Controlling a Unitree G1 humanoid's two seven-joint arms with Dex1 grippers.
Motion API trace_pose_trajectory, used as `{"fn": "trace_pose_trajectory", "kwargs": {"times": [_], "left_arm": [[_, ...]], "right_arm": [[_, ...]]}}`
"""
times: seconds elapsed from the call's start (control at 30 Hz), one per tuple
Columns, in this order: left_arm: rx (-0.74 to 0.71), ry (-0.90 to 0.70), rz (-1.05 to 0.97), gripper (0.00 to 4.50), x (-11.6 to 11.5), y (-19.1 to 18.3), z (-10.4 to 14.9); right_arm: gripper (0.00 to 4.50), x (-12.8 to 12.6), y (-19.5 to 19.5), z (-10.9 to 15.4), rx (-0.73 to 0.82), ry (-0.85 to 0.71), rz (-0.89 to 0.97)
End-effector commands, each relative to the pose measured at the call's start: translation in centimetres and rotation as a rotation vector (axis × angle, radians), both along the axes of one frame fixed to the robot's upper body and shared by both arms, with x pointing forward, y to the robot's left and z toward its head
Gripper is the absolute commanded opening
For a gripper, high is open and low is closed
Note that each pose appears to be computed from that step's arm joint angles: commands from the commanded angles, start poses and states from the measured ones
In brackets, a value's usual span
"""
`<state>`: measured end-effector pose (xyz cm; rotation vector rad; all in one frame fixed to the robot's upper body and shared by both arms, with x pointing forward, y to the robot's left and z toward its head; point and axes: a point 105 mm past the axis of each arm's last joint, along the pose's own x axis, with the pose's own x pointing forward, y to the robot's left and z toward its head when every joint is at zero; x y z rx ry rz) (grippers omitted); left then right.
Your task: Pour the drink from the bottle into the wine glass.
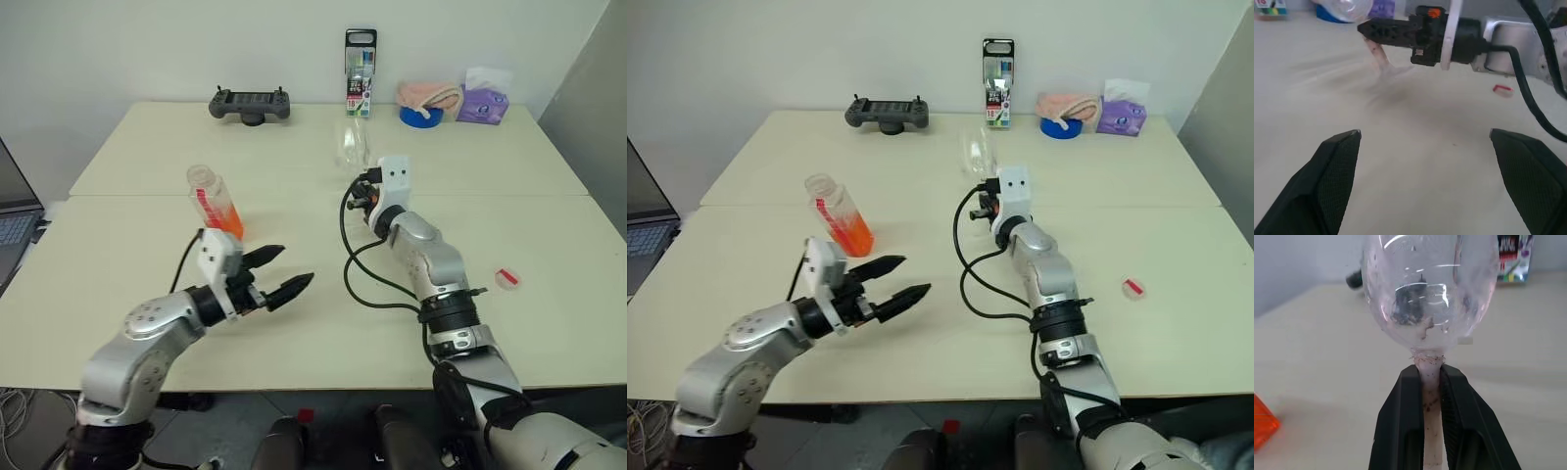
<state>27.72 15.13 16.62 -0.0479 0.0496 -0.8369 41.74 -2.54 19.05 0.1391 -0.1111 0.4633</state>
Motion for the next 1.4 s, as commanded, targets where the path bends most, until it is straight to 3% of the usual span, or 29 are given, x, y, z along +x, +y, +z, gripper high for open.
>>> {"fn": "trace_pose_trajectory", "kwargs": {"times": [0.03,0.1,0.27,0.5,0.8,1.2,1.4], "left_arm": [[0.010,-0.007,0.014,4.50,-0.6,0.6,0.5],[0.012,0.002,0.022,4.50,-0.6,0.7,0.2],[0.007,0.003,0.016,4.50,-0.4,-0.2,0.1],[0.020,-0.001,0.013,4.50,0.1,0.1,0.1],[0.025,0.002,0.004,4.50,0.6,-0.1,-0.1],[0.028,-0.009,0.021,4.50,1.3,0.1,0.0],[0.036,-0.004,0.033,4.50,1.3,0.5,-0.4]], "right_arm": [[0.19,-1.1,0.9,-0.3,0.052,-0.062,0.013],[0.19,-1.3,1.0,-2.4,0.068,-0.018,-0.007],[0.19,-2.4,1.9,-6.8,-0.076,-0.014,-0.001],[0.19,-3.0,0.4,-9.3,-0.157,0.026,-0.009],[0.18,-5.0,-2.8,-10.8,-0.266,0.121,0.073],[0.18,-4.1,-1.9,-11.2,-0.281,0.209,0.137],[2.16,-4.2,-1.9,-10.9,-0.293,0.192,0.155]]}}
